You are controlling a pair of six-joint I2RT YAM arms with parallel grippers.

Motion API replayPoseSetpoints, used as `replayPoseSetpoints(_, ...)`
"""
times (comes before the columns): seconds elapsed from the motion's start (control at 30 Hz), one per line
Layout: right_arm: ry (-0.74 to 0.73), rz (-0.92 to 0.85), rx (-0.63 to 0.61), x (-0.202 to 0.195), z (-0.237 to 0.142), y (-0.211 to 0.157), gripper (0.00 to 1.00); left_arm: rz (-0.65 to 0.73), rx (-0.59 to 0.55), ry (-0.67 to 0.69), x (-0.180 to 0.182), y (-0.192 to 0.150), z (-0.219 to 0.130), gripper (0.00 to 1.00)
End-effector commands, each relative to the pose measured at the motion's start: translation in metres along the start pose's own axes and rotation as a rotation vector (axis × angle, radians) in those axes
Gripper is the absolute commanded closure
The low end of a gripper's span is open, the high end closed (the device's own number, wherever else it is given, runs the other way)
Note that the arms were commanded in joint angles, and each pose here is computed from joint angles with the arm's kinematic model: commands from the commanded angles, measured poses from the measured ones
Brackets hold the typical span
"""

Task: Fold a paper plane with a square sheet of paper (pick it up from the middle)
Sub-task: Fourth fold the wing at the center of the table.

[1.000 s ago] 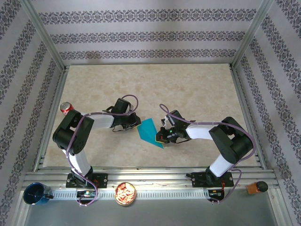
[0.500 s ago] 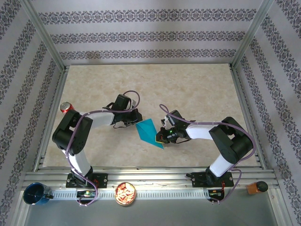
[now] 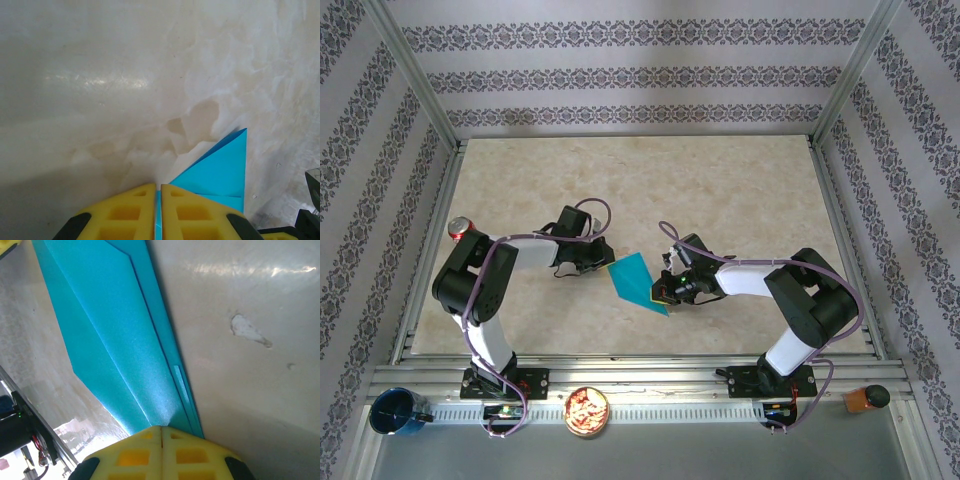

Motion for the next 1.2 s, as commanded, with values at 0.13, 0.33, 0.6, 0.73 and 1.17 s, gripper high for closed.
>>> replayPoseSetpoints(0.13, -0.166, 0.101, 0.038, -0.035, 0.004, -0.009, 0.97, 0.048, -0.097, 0.022, -0.015, 0.005, -0.032, 0.88)
replayPoseSetpoints(0.33, -0.169, 0.108, 0.043, -0.037, 0.005, -0.009, 0.97, 0.076, -0.048, -0.031, -0.030, -0.004, -0.015, 0.93)
replayPoseSetpoints(0.6, -0.174, 0.111, 0.036, -0.038, 0.003, -0.010, 0.96, 0.028, 0.005, 0.006, -0.015, -0.016, 0.008, 0.94)
replayPoseSetpoints(0.73, -0.176, 0.112, 0.037, -0.039, 0.004, -0.010, 0.97, -0.008, 0.021, 0.114, 0.002, -0.023, 0.012, 0.95)
replayPoseSetpoints(1.17, -0.166, 0.107, 0.031, -0.037, 0.003, -0.008, 0.96, 0.011, -0.095, 0.069, -0.018, -0.002, -0.034, 0.90)
Point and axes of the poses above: each hand's point on the last joint's axis, 136 mm out from that joint toward the fingers, its own z axis out along the fingers, its own x axis along the line the jaws close on, y = z × x, the point moved 9 cm from there along -z, back along the fingers, and after that the axes turned 15 degrees about z, right-handed, at the moved point
